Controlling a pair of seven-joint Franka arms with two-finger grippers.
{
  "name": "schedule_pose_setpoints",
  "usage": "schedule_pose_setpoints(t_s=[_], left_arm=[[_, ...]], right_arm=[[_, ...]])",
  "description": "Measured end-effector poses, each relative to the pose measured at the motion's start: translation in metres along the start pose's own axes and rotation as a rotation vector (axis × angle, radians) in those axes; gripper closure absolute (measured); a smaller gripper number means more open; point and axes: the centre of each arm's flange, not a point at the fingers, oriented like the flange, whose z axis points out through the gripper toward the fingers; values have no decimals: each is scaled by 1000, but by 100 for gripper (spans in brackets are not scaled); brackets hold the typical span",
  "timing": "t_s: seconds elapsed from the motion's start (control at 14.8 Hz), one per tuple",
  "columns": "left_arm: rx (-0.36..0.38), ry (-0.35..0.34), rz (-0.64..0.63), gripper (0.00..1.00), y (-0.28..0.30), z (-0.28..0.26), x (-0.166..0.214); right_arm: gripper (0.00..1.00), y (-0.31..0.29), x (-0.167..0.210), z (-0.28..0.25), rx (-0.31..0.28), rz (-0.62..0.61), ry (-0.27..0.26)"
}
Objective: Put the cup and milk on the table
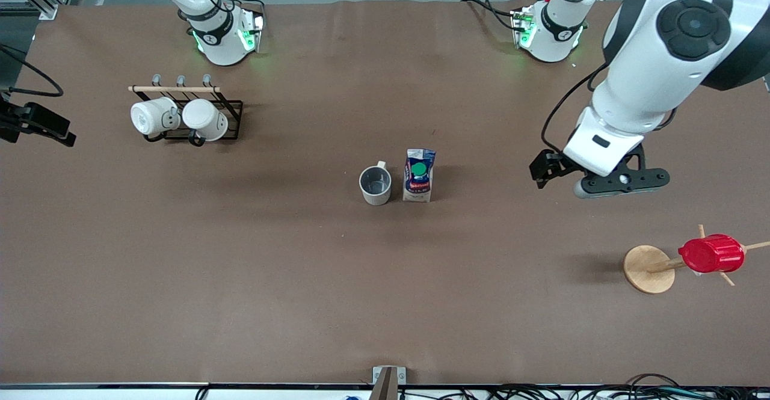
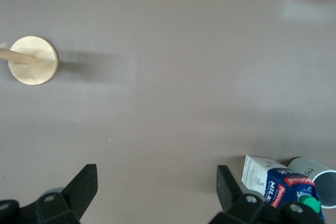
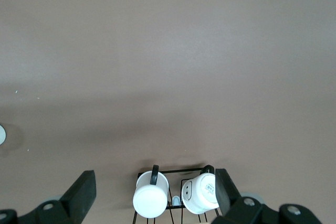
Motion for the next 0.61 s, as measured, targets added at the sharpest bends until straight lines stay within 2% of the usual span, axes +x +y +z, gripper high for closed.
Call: schedule_pose_setpoints(t_s=[0.34,0.61], left_arm=[[-49,-20,56,0,-69,-23,-1],[-46,-9,79,0,-128,-42,-24]], right_arm=[[0,0,-2,1,0,-1,-17],[0,-1,-3,1,1,-2,-17]])
